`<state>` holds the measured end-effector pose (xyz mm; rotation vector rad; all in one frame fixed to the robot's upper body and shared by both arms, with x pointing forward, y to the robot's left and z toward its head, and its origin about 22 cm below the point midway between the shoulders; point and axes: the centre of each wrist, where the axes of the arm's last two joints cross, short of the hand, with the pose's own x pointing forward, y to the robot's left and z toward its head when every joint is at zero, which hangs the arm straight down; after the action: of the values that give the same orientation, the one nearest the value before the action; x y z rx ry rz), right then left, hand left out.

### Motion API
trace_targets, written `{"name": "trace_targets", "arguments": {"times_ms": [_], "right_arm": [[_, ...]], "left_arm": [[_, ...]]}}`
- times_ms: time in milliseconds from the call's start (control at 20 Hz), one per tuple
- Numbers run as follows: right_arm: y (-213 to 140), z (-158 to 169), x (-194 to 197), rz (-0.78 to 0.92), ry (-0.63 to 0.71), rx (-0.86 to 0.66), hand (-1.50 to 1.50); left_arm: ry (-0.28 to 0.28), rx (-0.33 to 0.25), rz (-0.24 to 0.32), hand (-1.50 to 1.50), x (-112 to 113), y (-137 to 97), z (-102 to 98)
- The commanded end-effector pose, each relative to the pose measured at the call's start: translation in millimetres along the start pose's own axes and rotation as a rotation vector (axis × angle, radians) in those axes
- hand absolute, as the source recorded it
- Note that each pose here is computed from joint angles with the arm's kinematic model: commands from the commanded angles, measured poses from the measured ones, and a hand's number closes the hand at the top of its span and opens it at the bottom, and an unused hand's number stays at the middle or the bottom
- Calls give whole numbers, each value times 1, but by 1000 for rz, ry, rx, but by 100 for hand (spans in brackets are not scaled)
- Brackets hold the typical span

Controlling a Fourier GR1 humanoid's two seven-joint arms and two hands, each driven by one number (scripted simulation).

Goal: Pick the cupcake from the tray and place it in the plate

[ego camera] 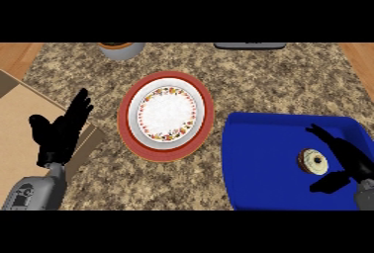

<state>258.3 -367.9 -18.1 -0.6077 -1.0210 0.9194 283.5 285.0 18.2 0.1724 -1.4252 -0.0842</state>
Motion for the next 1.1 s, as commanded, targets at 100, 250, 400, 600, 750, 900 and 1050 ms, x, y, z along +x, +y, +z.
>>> {"name": "trace_targets", "arguments": {"times_ms": [100,250,400,600,750,900,1050], "right_arm": [[13,-3,13,63,-108,85,150],[1,-9,17,33,-118,63,150],[12,-7,7,15,-133,36,150],[30,-13,28,-2,-120,-88,150],[42,4,92,92,-247,-162,150],[84,4,209,150,-585,-65,150],[114,24,278,226,-759,-24,150]], "left_arm": [[17,11,5,0,-10,4,-1],[29,-4,-3,0,-9,10,-8],[18,-11,-5,0,4,-4,-21],[14,5,-3,0,6,-1,-5],[27,4,-15,0,-7,1,5],[14,-73,-2,0,-4,-16,-1],[-25,-102,-18,0,13,-20,-9]]}}
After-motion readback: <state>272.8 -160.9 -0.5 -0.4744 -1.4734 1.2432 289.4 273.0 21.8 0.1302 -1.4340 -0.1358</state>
